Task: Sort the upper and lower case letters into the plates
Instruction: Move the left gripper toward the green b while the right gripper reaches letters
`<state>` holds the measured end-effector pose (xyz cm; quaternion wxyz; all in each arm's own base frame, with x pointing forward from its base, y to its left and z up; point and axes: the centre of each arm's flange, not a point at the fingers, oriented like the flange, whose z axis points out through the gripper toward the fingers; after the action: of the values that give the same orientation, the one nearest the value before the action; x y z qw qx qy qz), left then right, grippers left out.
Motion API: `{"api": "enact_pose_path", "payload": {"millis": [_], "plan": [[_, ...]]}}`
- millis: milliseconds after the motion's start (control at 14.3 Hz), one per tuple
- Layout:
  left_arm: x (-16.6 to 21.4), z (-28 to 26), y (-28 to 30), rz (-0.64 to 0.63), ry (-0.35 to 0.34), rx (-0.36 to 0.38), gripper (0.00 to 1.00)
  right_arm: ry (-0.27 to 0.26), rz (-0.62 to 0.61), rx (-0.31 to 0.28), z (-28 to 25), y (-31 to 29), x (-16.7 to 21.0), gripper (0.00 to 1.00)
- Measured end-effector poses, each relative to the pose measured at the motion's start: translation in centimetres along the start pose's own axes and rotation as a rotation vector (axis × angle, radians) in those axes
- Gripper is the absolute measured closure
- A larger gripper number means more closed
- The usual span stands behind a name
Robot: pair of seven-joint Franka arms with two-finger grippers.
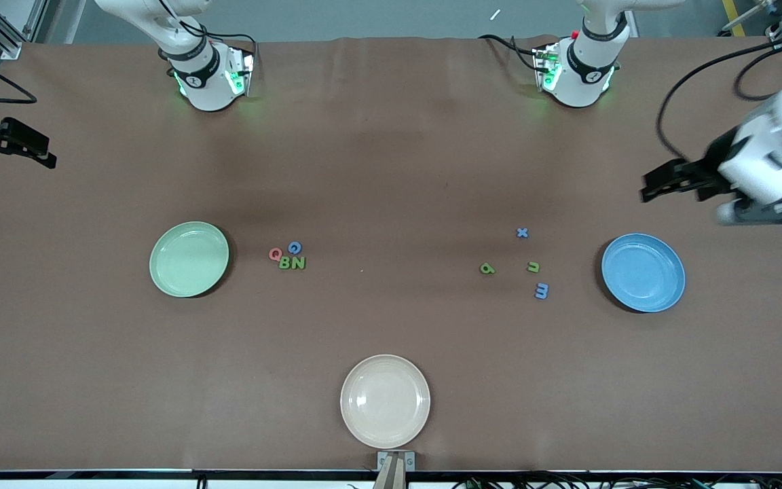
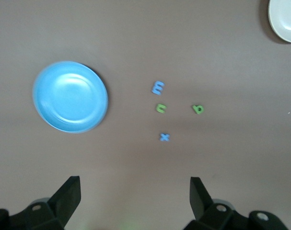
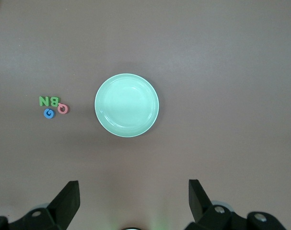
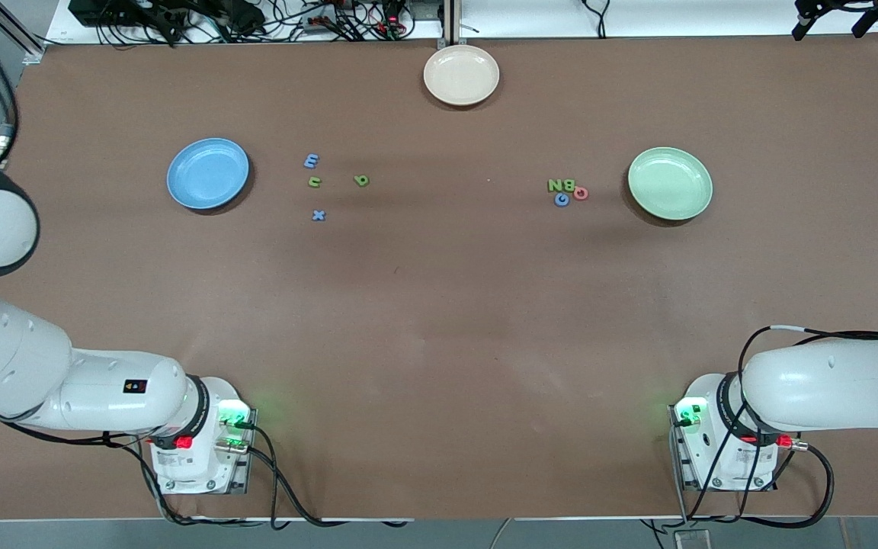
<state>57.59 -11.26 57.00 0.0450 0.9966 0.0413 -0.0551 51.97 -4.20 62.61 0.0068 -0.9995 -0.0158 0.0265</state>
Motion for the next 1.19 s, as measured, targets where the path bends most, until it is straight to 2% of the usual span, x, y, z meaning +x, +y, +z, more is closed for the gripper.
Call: {"api": "enact_pose_path", "payload": {"millis": [210,420,560,840,979,1189], "plan": [[1.0,6.0,6.3,-0.036,-0.041,-0.007,0.00,0.008,-0.002,-0.001,-0.4,-0.1,0.0,0.00],[0.7,13.1,11.0,-0.035,-0.022,-0.010,0.00,0.001,0.006,-0.003,0.1,0.3,0.5,0.00],[-0.3,17.1,12.6,-0.020,0.004,-0.003,0.00,-0.012,0.010,-0.005,2.1,0.6,2.1,0.00],[-2.0,23.5,13.9,0.030,0.055,0.050,0.00,-0.078,0.025,-0.011,9.5,1.8,7.1,0.00],[-2.5,26.8,14.5,0.074,0.079,0.070,0.00,-0.121,0.037,-0.009,12.3,2.2,8.3,0.00],[-2.6,31.3,14.8,0.122,0.116,0.066,0.00,-0.141,0.150,0.007,14.1,1.3,8.9,0.00]]}}
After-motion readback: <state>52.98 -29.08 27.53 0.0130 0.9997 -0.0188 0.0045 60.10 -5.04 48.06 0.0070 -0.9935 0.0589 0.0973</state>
